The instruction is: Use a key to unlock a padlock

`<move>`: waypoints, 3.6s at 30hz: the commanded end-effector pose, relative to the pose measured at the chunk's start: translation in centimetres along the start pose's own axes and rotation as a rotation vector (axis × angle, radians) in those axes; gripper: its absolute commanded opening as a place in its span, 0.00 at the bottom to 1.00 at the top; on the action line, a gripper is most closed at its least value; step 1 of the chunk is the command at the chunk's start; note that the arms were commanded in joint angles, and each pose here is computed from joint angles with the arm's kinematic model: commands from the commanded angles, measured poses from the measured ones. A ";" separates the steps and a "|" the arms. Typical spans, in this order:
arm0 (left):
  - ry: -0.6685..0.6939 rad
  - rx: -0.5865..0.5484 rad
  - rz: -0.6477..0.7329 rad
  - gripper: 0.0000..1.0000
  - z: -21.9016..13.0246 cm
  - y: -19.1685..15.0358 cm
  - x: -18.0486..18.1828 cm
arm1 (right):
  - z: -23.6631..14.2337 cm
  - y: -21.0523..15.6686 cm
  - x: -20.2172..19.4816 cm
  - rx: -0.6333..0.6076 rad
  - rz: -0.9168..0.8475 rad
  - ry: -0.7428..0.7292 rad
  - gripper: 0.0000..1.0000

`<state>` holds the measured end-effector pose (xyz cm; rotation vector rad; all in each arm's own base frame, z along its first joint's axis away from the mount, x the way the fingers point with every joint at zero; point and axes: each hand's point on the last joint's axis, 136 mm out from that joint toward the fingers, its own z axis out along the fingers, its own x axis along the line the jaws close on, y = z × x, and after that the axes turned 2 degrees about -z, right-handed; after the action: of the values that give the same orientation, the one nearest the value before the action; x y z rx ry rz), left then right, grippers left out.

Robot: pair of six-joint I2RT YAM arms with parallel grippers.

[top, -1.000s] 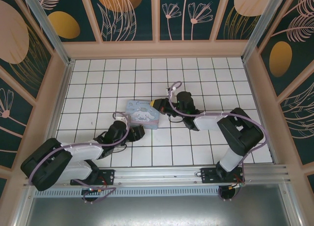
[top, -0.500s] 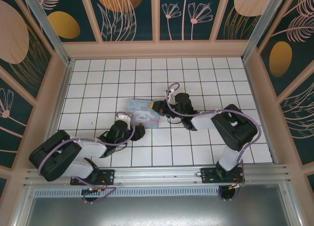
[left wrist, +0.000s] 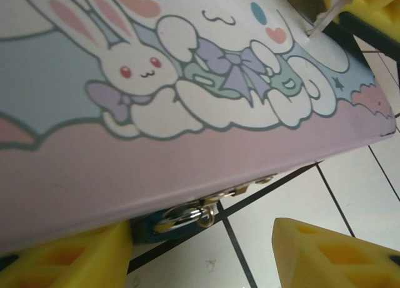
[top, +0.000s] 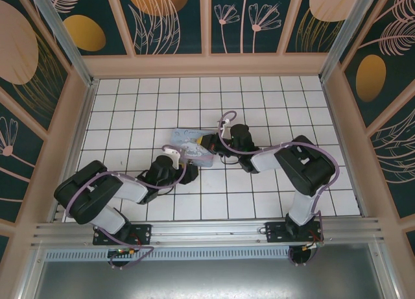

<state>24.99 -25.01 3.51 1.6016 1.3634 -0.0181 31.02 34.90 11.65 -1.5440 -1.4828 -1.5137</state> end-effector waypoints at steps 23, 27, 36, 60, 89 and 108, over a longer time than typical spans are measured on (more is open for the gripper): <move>-0.295 -0.060 -0.231 0.63 0.3 1.4 -4.5 | 0.7 0.1 -0.2 -0.006 0.010 0.013 0.00; -0.354 -0.098 -0.302 0.62 -0.7 1.8 -5.0 | 0.7 0.0 -0.3 -0.004 0.013 0.012 0.00; -0.313 -0.142 -0.285 0.63 -1.0 3.1 -5.9 | 0.7 -0.3 -0.4 0.001 0.015 0.005 0.00; -0.084 -0.065 -0.356 0.70 2.5 -0.5 -0.9 | 1.0 -0.6 -0.9 0.005 0.026 -0.010 0.00; 0.005 -0.023 -0.327 0.29 5.3 -1.3 0.1 | 1.6 -1.3 -1.1 0.020 0.034 -0.007 0.00; -0.083 0.011 -0.330 0.00 3.2 1.8 -4.5 | -6.1 -0.1 7.1 -0.091 -0.144 0.100 0.00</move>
<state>27.07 -29.44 4.31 1.3421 1.5603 -0.2295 28.82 33.18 19.23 -1.4448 -1.4744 -1.7004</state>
